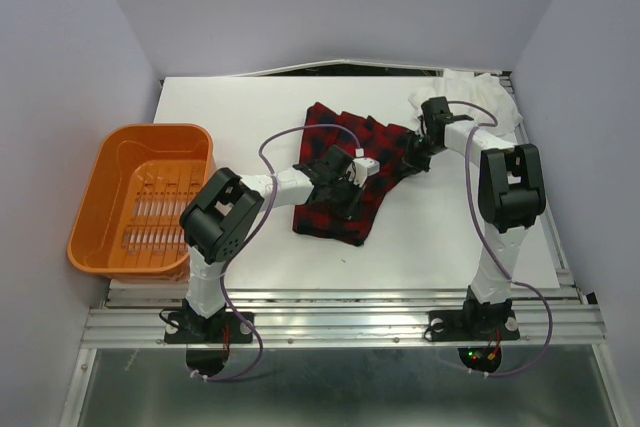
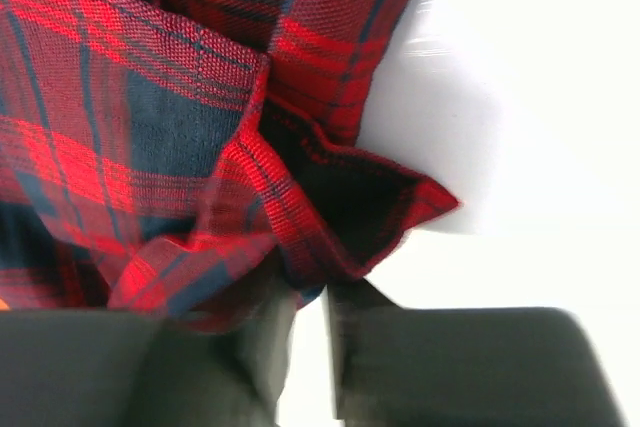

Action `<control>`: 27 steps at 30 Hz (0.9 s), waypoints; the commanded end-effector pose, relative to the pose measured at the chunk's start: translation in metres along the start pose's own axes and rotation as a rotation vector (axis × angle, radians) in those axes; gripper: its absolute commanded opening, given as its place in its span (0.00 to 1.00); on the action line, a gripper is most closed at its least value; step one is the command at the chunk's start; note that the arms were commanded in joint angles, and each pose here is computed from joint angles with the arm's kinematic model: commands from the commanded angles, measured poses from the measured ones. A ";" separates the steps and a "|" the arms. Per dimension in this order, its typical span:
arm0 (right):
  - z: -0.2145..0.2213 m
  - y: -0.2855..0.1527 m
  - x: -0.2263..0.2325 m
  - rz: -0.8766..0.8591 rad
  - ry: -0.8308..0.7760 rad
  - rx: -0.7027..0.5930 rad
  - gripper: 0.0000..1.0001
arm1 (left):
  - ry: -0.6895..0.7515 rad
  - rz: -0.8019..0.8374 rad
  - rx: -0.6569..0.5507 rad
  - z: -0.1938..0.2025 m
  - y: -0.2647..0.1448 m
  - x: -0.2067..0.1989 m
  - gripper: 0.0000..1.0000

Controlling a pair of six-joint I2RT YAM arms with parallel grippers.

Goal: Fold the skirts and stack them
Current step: Fold the skirt

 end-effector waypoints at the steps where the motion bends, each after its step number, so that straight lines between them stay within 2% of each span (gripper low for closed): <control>1: -0.040 -0.029 0.008 0.029 -0.070 -0.159 0.10 | -0.045 -0.162 0.190 0.061 0.009 0.041 0.00; 3: -0.046 -0.029 0.005 0.029 -0.077 -0.167 0.01 | -0.045 -0.159 0.189 0.060 0.009 0.040 0.00; 6: -0.065 -0.035 0.013 0.005 -0.126 -0.221 0.01 | -0.047 -0.159 0.194 0.061 0.010 0.041 0.00; 16: -0.151 -0.078 0.051 -0.051 -0.420 -0.537 0.01 | -0.035 -0.150 0.200 0.062 0.010 0.039 0.00; 19: -0.163 -0.069 0.038 0.029 -0.446 -0.558 0.01 | -0.017 -0.152 0.193 0.061 0.008 0.037 0.00; 27: -0.148 -0.027 -0.013 0.172 -0.426 -0.461 0.01 | 0.031 -0.156 0.172 0.058 0.004 0.027 0.00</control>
Point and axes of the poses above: each gripper's point midway between its finger pads, its own y axis out along the fingers, its own x axis along the line the jaws close on, z = x × y, the point moved 3 cm from there along -y, back along the fingers, and after that the axes turned 13 degrees about -y, right-handed, at the moved point
